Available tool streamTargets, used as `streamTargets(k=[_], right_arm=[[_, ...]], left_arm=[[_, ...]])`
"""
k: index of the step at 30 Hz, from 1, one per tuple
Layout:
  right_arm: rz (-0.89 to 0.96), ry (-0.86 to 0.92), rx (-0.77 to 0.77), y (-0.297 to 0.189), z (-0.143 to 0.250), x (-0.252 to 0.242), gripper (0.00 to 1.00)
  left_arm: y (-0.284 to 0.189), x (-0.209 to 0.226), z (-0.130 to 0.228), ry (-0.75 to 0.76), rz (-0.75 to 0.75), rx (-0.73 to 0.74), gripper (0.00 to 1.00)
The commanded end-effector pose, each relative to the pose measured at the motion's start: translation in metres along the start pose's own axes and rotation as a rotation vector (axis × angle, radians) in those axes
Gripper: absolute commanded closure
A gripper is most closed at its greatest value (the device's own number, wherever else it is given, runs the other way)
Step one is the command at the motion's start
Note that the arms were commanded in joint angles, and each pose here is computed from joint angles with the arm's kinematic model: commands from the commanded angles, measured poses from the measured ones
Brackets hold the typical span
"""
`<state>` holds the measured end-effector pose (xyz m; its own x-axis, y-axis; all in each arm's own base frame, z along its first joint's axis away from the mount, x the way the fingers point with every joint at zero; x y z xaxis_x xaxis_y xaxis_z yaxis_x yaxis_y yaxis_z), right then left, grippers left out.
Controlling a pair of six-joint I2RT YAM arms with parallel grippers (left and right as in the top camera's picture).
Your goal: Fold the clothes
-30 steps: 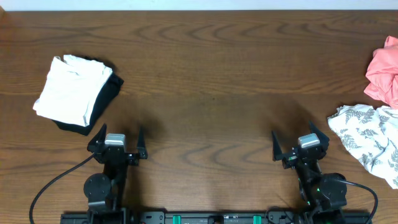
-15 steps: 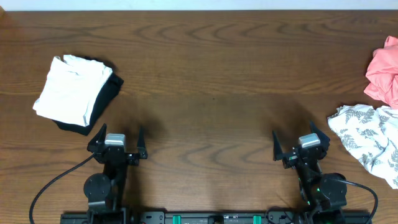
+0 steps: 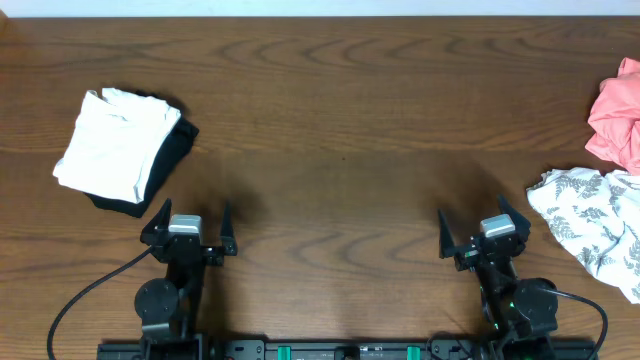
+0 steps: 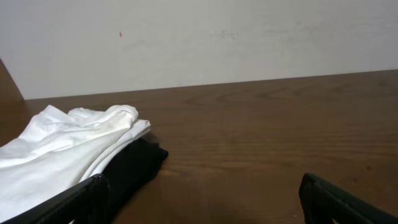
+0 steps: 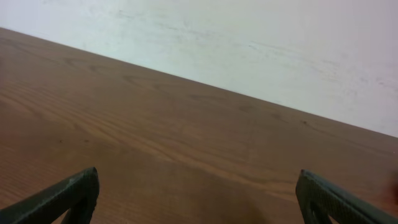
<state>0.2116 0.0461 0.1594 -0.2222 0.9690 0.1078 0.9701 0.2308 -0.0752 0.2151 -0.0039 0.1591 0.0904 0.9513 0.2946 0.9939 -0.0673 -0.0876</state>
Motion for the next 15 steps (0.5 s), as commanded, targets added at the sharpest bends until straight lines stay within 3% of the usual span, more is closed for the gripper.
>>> streamTargets(k=[1,11,15], right_arm=[[-0.002,-0.011,0.006,0.0,0.001,0.001,0.01],[0.01,-0.01,0.005,0.0,0.0,-0.001,0.01],[0.088,0.059,-0.01,-0.001,-0.002,-0.012,0.01]], left_arm=[[0.001,-0.006,0.012,0.007,0.027,0.038,0.02],[0.001,-0.006,0.012,0.003,0.027,0.038,0.02],[0.001,-0.006,0.012,-0.073,0.026,0.039,0.02]])
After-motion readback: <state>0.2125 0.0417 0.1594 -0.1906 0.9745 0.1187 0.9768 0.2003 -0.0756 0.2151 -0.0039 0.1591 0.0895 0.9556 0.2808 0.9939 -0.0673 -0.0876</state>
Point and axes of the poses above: each gripper's point midway between its finger pads, its own y axis out along the fingers, its own x axis along the line the jaws close on, z = x × y, the point moved 3 cm from there along -y, back along the fingers, and after that the axes turned 14 degrees about y, right-handed, at the moved point
